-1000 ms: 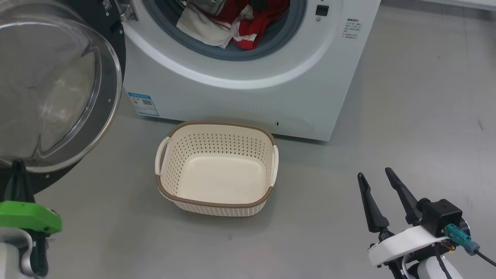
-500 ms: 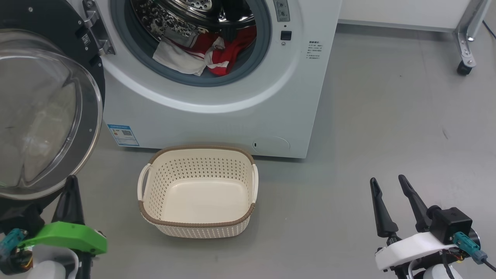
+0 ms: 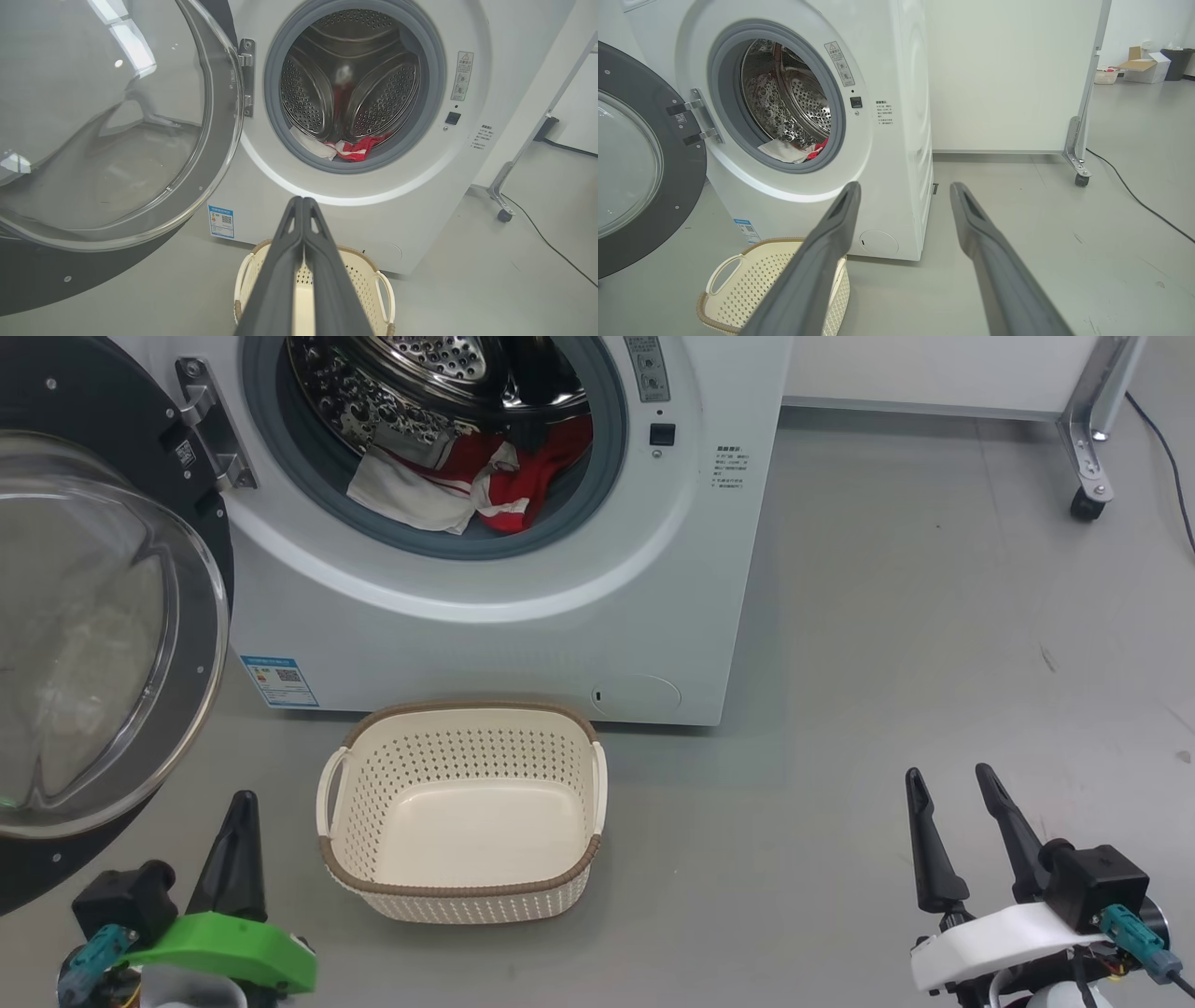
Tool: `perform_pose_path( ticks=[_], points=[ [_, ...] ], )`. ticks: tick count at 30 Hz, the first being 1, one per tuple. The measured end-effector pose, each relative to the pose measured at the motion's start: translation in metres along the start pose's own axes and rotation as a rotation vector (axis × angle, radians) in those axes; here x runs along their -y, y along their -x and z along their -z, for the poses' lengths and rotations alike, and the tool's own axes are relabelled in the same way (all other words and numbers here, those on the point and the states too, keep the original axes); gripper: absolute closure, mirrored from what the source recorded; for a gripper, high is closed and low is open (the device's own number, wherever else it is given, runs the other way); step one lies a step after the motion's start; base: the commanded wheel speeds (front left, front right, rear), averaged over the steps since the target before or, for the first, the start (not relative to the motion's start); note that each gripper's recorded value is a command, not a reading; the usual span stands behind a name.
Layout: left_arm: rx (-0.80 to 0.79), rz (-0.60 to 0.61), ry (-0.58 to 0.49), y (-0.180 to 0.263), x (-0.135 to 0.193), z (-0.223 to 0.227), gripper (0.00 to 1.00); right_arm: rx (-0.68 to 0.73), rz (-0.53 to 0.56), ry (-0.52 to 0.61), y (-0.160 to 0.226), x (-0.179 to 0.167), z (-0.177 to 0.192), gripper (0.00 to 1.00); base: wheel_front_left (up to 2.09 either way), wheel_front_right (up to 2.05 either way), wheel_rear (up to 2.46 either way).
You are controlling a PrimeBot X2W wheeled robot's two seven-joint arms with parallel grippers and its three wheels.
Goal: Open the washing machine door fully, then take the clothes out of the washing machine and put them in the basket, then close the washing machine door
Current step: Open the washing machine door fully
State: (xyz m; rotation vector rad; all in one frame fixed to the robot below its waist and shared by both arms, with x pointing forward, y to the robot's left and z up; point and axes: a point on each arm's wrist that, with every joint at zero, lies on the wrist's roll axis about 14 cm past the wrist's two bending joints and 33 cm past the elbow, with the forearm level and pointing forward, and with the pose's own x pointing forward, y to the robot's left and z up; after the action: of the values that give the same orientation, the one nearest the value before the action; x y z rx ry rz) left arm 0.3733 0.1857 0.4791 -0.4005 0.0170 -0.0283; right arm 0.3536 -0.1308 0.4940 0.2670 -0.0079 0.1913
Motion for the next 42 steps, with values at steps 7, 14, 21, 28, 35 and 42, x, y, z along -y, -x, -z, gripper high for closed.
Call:
perform_pose_path(
  ticks=[7, 14, 21, 28, 35, 42],
  points=[
    [-0.009, 0.013, 0.007, 0.005, 0.007, 0.006, 0.0, -0.002, 0.015, -0.002, 0.005, 0.004, 0.001, 0.0, 0.0, 0.0, 0.0],
    [-0.007, 0.022, 0.005, 0.007, 0.01, 0.006, 0.0, 0.004, 0.022, 0.0, 0.006, 0.006, -0.001, 0.0, 0.0, 0.0, 0.0],
    [-0.018, 0.034, 0.0, 0.011, 0.013, 0.01, 0.0, 0.014, 0.033, 0.004, 0.008, 0.009, -0.004, 0.0, 0.0, 0.0, 0.0],
    [-0.028, 0.041, 0.0, 0.015, 0.016, 0.014, 0.0, 0.019, 0.038, 0.006, 0.01, 0.01, -0.006, 0.0, 0.0, 0.0, 0.0],
    [-0.041, 0.054, -0.011, 0.018, 0.019, 0.018, 0.0, 0.023, 0.039, 0.011, 0.012, 0.011, -0.007, 0.0, 0.0, 0.0, 0.0],
    [-0.037, 0.057, -0.015, 0.019, 0.02, 0.016, 0.0, 0.014, 0.045, 0.009, 0.015, 0.011, -0.004, 0.0, 0.0, 0.0, 0.0]
  ],
)
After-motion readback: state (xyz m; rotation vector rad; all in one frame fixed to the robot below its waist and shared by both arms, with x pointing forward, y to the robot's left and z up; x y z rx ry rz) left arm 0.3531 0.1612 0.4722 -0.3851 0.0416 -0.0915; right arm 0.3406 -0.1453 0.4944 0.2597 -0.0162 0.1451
